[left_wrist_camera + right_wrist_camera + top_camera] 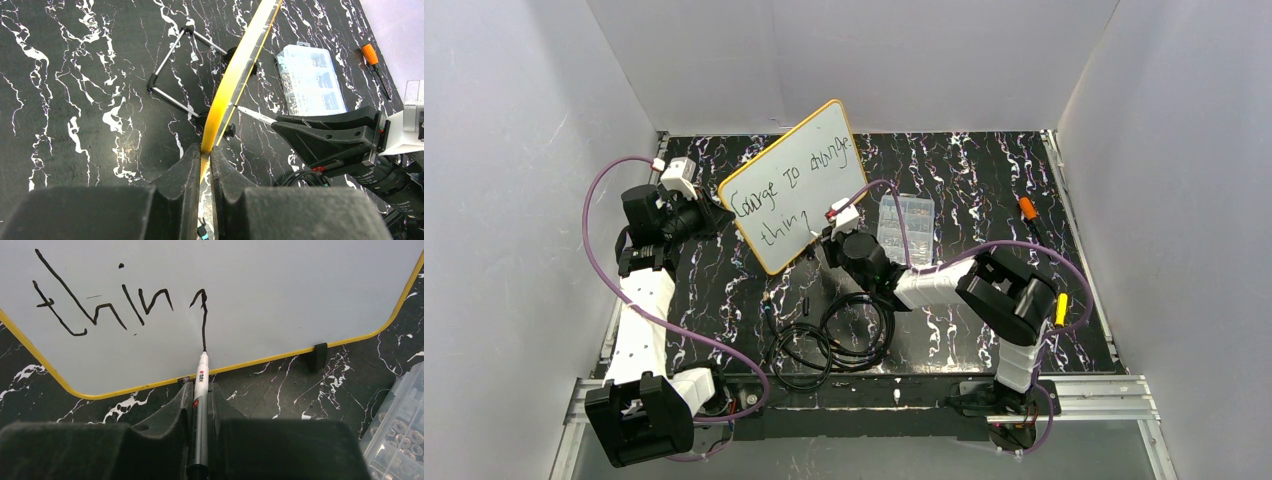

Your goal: Write a sentence on the whiteboard

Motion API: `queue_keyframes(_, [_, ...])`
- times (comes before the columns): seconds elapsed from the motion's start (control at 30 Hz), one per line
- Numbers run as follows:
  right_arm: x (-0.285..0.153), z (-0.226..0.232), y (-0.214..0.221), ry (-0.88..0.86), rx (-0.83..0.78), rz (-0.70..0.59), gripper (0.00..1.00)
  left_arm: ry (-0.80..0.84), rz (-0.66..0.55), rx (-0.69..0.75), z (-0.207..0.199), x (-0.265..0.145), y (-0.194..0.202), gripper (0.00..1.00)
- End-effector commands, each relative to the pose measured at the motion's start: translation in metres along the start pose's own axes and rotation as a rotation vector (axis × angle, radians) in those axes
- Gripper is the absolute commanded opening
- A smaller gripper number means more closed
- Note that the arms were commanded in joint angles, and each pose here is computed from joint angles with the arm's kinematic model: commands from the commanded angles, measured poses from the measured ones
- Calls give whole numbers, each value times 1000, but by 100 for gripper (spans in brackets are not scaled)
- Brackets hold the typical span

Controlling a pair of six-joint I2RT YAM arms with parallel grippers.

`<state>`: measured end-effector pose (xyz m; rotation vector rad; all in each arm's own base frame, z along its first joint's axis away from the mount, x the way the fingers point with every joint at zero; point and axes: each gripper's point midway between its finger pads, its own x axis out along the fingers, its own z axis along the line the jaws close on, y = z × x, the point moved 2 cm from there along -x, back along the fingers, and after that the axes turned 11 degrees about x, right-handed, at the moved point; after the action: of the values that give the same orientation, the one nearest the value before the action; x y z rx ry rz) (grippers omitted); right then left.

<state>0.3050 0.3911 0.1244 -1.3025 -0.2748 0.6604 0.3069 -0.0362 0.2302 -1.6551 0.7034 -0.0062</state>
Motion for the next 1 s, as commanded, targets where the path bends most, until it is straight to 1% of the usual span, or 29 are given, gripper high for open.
queue_keyframes(0.0, [0, 10, 4, -31, 9, 11, 1, 41, -3, -2, -9, -2, -3, 0])
queue_keyframes(0.17, [-9, 21, -12, -75, 40, -19, 1, 42, -2, -4, -9, -2, -3, 0])
queue_keyframes(0.33, [-22, 29, -46, -109, 103, -105, 1, 42, -3, -3, -10, -2, -2, 0])
queue_keyframes(0.53, [-34, 22, -76, -62, 118, -197, 1, 43, -3, -1, -10, -2, -3, 0])
queue_keyframes(0.97, [-12, 28, -71, -67, 81, -196, 1, 42, -3, -1, -10, -2, -3, 0])
